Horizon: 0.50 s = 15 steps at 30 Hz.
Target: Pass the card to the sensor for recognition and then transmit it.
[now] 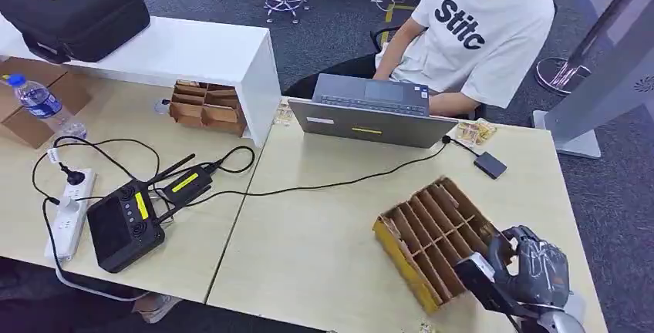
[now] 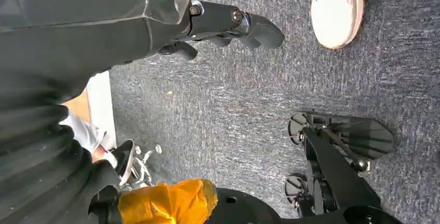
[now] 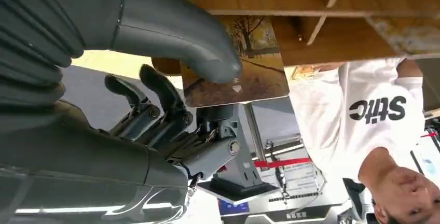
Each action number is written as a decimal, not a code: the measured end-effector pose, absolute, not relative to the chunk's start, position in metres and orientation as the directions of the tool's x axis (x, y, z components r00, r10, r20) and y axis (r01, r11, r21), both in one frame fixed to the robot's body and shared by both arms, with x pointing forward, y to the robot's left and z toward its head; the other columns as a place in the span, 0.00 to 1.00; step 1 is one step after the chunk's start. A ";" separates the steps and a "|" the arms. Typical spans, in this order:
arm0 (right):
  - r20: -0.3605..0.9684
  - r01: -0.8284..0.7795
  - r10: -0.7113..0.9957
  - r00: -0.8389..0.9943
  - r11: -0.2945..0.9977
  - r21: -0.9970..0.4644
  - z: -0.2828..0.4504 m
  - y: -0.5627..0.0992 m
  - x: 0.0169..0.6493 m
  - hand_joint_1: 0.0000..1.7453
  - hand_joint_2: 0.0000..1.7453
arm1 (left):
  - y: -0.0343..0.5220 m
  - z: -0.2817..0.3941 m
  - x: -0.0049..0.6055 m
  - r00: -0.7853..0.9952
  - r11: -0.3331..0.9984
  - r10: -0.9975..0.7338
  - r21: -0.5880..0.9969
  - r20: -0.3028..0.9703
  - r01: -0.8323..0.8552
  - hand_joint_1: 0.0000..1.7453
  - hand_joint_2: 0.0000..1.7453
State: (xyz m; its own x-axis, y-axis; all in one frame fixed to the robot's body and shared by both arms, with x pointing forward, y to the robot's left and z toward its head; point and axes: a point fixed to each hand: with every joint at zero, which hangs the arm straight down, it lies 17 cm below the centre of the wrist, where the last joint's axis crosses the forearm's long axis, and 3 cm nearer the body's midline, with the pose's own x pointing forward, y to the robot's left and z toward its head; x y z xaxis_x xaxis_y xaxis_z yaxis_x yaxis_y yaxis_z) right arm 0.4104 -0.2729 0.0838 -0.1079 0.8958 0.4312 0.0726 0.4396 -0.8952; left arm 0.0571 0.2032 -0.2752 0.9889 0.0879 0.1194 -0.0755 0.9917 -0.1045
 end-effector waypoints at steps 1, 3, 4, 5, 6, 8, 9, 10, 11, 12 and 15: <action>0.431 0.072 0.896 -0.108 0.440 -0.895 0.084 -0.273 0.410 1.00 1.00 | 0.203 -0.275 0.057 0.989 0.992 0.088 -0.105 0.119 -0.076 0.00 1.00; 0.431 0.071 0.896 -0.106 0.439 -0.895 0.083 -0.273 0.410 1.00 1.00 | 0.203 -0.275 0.057 0.989 0.992 0.088 -0.104 0.119 -0.075 0.00 1.00; 0.431 0.071 0.896 -0.106 0.439 -0.895 0.083 -0.273 0.410 1.00 1.00 | 0.203 -0.275 0.057 0.989 0.992 0.088 -0.104 0.119 -0.075 0.00 1.00; 0.431 0.073 0.896 -0.106 0.439 -0.895 0.083 -0.273 0.410 1.00 1.00 | 0.203 -0.275 0.057 0.989 0.992 0.088 -0.104 0.119 -0.075 0.00 1.00; 0.430 0.075 0.896 -0.109 0.439 -0.895 0.084 -0.273 0.410 1.00 1.00 | 0.203 -0.275 0.057 0.989 0.992 0.087 -0.104 0.120 -0.074 0.00 1.00; 0.427 0.082 0.897 -0.116 0.437 -0.896 0.086 -0.272 0.411 1.00 1.00 | 0.203 -0.275 0.057 0.989 0.992 0.084 -0.104 0.119 -0.072 0.00 1.00; 0.426 0.086 0.897 -0.118 0.437 -0.896 0.088 -0.272 0.411 1.00 1.00 | 0.203 -0.275 0.057 0.989 0.992 0.084 -0.104 0.119 -0.072 0.00 1.00; 0.426 0.087 0.897 -0.118 0.437 -0.895 0.088 -0.273 0.411 1.00 1.00 | 0.203 -0.275 0.057 0.989 0.992 0.084 -0.104 0.119 -0.072 0.00 1.00; 0.425 0.090 0.897 -0.119 0.436 -0.895 0.089 -0.273 0.411 1.00 1.00 | 0.203 -0.275 0.057 0.989 0.992 0.084 -0.104 0.119 -0.072 0.00 1.00; 0.424 0.094 0.898 -0.121 0.436 -0.895 0.091 -0.273 0.411 1.00 1.00 | 0.203 -0.275 0.057 0.989 0.992 0.083 -0.104 0.119 -0.070 0.00 1.00; 0.417 0.127 0.899 -0.133 0.433 -0.893 0.105 -0.274 0.413 1.00 1.00 | 0.203 -0.275 0.057 0.990 0.992 0.081 -0.103 0.119 -0.069 0.00 1.00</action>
